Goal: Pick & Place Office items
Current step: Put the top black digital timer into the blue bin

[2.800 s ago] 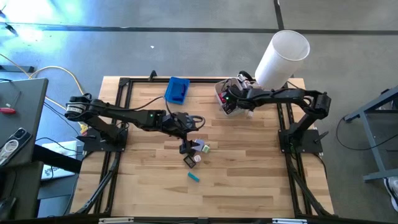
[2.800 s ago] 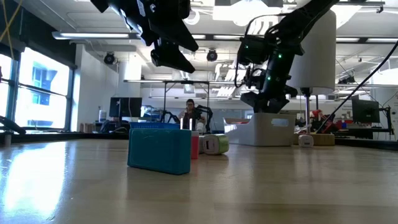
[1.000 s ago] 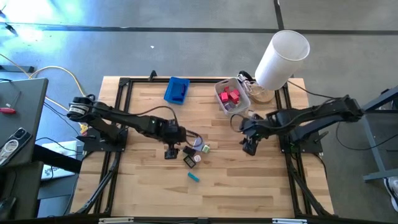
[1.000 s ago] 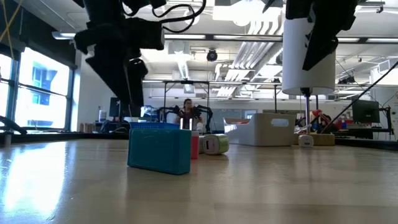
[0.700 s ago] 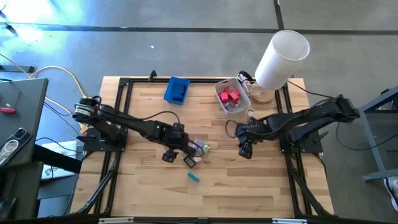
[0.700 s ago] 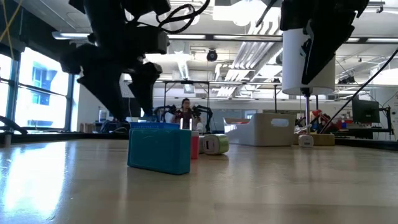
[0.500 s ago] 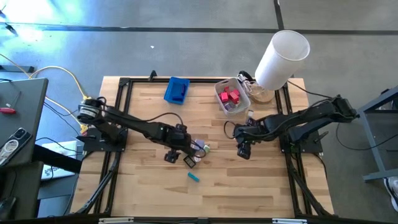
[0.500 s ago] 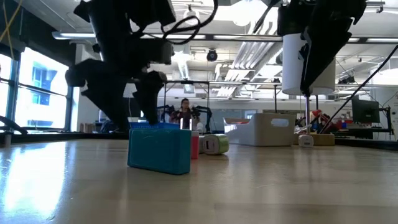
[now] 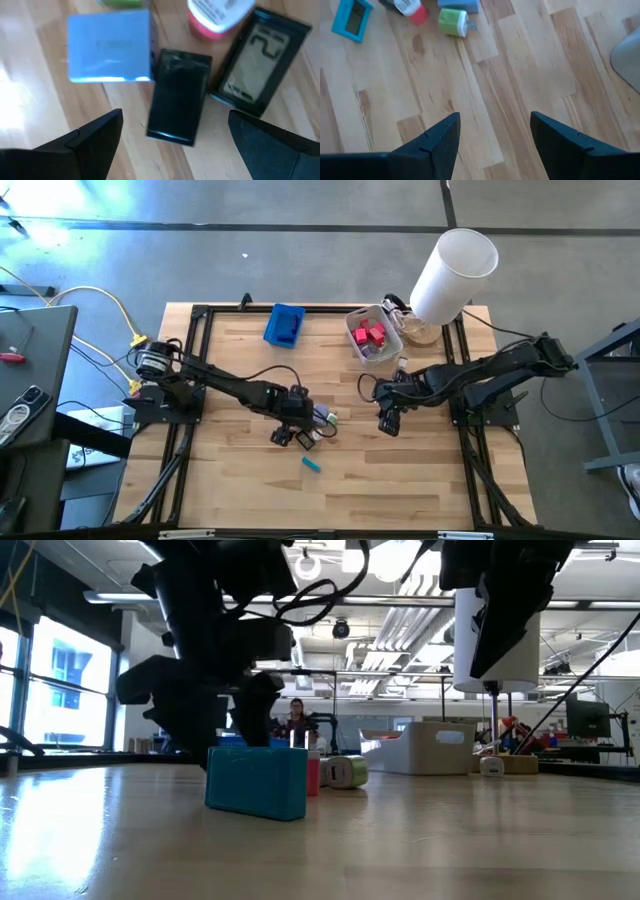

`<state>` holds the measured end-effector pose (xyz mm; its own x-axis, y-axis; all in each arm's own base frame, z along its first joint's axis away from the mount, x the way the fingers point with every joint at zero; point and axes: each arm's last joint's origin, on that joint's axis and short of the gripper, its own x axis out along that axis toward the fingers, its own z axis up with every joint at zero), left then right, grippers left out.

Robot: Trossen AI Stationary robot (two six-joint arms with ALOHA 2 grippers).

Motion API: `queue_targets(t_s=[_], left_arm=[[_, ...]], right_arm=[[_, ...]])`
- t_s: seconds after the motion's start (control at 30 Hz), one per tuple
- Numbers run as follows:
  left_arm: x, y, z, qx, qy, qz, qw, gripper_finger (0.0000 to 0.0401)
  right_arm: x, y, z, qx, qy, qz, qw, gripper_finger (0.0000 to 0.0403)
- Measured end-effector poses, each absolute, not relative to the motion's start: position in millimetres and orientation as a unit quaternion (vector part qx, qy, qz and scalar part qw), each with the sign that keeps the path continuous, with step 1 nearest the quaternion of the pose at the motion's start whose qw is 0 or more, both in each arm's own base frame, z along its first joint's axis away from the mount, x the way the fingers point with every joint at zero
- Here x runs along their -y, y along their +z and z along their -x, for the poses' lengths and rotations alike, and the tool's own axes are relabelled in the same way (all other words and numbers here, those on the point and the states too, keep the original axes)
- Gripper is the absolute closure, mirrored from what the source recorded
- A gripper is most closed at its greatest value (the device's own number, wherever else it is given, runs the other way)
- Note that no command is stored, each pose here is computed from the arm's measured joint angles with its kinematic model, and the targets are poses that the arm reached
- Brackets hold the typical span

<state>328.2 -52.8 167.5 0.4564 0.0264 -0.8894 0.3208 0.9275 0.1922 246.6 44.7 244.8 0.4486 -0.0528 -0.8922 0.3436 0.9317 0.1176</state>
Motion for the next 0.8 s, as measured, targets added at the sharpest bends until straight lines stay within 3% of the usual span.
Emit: queue_targets(t_s=[0.47,0.63,0.8], left_arm=[[47,154,-336,-0.519,-0.098,-0.149,0.836,0.0054],[41,153,-336,-0.524,-0.092,-0.125,0.837,0.0089],[40,153,-336,-0.527,-0.084,-0.087,0.841,0.0154]], right_arm=[[-62,247,-247,-0.501,-0.082,-0.138,0.851,0.0174],[-67,247,-246,-0.499,-0.074,-0.135,0.853,0.0174],[-69,247,-246,-0.497,-0.071,-0.134,0.855,0.0174]])
